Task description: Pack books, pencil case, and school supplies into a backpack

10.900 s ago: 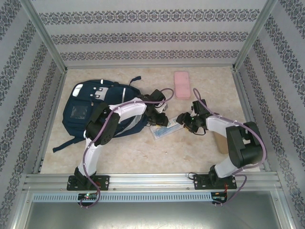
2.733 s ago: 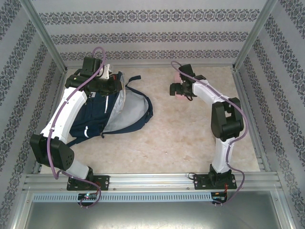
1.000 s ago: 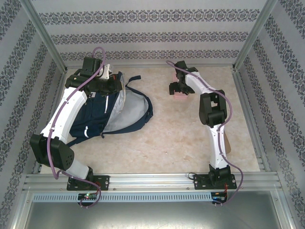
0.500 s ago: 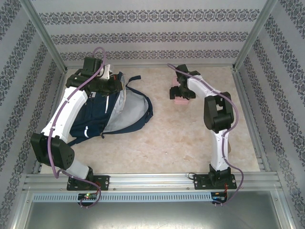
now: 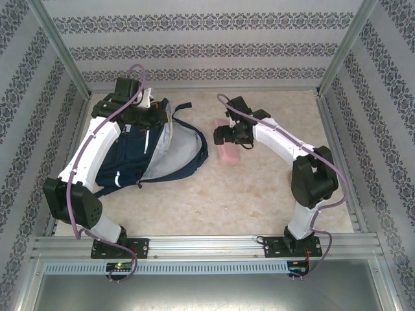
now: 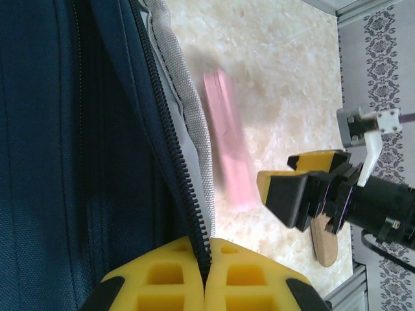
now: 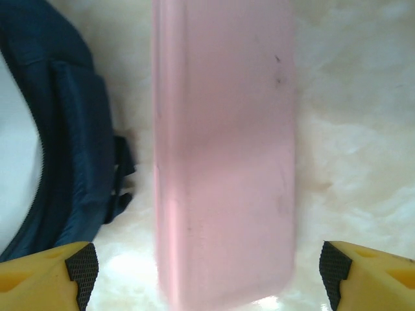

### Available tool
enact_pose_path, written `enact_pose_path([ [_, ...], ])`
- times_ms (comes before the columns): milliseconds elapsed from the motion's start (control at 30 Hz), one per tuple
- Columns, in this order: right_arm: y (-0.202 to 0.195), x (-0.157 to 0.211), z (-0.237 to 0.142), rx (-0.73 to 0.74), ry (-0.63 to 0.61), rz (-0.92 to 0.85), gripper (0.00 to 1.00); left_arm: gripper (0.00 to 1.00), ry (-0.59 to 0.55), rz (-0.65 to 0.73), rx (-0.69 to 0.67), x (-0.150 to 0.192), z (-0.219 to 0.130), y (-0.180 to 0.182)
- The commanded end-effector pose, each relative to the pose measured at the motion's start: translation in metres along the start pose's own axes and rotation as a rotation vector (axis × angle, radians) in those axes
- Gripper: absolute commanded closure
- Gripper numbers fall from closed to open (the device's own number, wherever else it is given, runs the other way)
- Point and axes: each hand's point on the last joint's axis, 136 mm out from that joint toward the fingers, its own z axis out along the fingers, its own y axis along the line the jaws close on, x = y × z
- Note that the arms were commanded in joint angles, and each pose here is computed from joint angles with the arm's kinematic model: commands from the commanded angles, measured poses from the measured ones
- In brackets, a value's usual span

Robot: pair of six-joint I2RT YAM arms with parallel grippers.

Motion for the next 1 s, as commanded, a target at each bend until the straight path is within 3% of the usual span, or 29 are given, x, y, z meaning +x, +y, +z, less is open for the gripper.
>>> enact_pose_path([
  [0,0.013,0.012,0.007,-0.036,0.017,0.044,0.10,0.96,-0.059,0.034,0.063,-0.019,-0.006,-0.014],
  [167,0.011,0.034,0.030,0.002,0.070,0.043,0.07,0.96,-0.057,0.038,0.068,-0.018,-0.006,-0.015],
  [300,0.008,0.028,0.035,0.021,0.057,0.039,0.02,0.96,-0.056,0.045,0.062,-0.017,-0.008,-0.015],
  [467,0.004,0.026,0.054,0.044,0.108,0.023,0.02,0.96,-0.051,0.049,0.058,-0.015,-0.009,-0.014],
  [967,-0.001,0.068,0.092,0.109,0.262,-0.037,0.02,0.96,-0.049,0.048,0.044,-0.015,-0.009,-0.009],
])
